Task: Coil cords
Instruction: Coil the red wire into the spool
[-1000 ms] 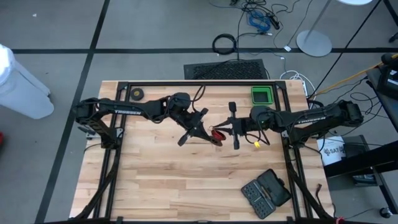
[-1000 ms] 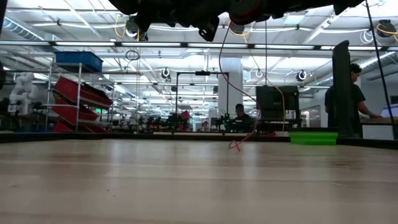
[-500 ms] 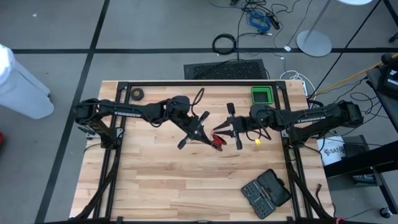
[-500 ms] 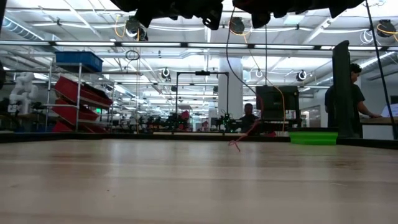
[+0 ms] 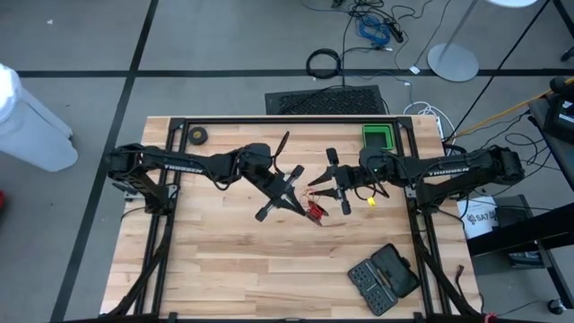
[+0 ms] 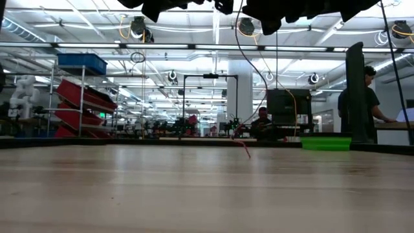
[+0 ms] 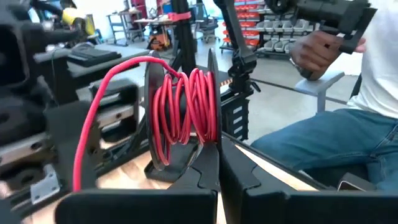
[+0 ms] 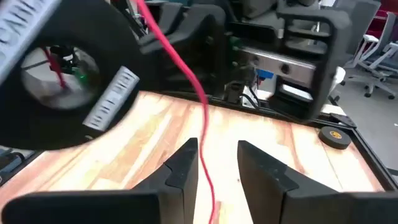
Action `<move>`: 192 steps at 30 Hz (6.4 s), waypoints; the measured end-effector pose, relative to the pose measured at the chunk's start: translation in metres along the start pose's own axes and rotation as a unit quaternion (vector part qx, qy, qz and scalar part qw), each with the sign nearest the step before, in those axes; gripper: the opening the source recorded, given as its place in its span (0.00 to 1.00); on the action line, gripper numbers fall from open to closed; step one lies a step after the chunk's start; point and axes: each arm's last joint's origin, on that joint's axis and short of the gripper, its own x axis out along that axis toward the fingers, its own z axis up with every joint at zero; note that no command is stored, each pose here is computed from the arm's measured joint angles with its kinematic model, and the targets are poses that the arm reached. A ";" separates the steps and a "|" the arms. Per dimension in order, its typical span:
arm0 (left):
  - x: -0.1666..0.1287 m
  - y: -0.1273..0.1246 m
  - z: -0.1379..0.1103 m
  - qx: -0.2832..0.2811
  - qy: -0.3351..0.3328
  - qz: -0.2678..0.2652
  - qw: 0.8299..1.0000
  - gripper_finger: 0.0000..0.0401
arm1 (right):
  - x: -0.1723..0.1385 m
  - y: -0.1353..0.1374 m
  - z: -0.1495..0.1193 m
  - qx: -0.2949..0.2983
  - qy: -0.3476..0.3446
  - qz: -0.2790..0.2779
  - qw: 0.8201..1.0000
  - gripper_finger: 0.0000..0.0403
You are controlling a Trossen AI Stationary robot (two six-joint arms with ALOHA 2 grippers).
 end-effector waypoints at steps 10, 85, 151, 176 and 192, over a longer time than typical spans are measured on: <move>0.007 -0.009 0.006 0.013 -0.020 -0.025 0.999 0.00 | -0.009 -0.005 0.000 -0.050 0.039 -0.108 0.992 0.25; -0.008 -0.005 0.017 0.076 -0.108 -0.195 0.972 0.00 | 0.094 0.015 -0.060 0.113 -0.103 0.177 0.972 0.23; -0.005 -0.005 0.035 0.068 -0.148 -0.130 0.978 0.00 | 0.100 -0.007 -0.062 0.147 -0.039 0.123 0.981 0.00; -0.026 0.023 0.007 -0.038 -0.058 -0.028 0.997 0.00 | 0.036 -0.002 -0.045 0.130 0.169 0.054 0.976 0.00; -0.030 0.027 -0.008 -0.056 0.004 0.028 0.998 0.00 | -0.006 0.016 -0.022 0.123 0.196 0.063 0.971 0.00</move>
